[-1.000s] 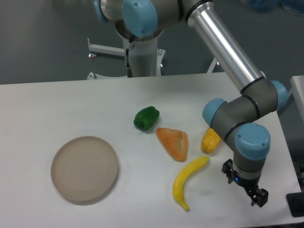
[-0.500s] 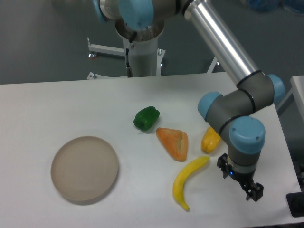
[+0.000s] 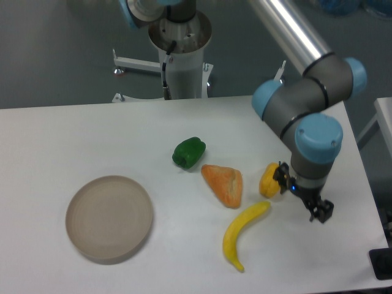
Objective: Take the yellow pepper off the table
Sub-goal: 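Move the gripper up and over the small yellow pepper, then lower the open gripper down around the yellow pepper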
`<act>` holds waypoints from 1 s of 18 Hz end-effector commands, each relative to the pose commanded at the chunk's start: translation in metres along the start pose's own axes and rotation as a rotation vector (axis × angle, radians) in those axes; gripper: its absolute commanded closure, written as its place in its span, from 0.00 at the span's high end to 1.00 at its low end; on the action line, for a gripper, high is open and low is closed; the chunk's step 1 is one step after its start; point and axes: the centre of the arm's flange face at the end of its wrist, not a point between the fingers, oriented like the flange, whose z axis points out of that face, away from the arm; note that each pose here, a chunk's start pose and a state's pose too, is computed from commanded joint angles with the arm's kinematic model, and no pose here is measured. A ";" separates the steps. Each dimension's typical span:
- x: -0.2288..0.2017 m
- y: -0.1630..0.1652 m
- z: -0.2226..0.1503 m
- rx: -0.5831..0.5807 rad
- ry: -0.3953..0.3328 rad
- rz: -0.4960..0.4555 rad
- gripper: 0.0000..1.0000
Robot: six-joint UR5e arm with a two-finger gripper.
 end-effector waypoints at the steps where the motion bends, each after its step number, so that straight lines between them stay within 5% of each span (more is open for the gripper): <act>1: 0.005 0.006 -0.001 -0.001 0.016 -0.002 1.00; 14: 0.033 0.028 0.037 -0.023 0.125 -0.040 1.00; 18: 0.026 0.040 0.057 -0.027 0.133 -0.148 1.00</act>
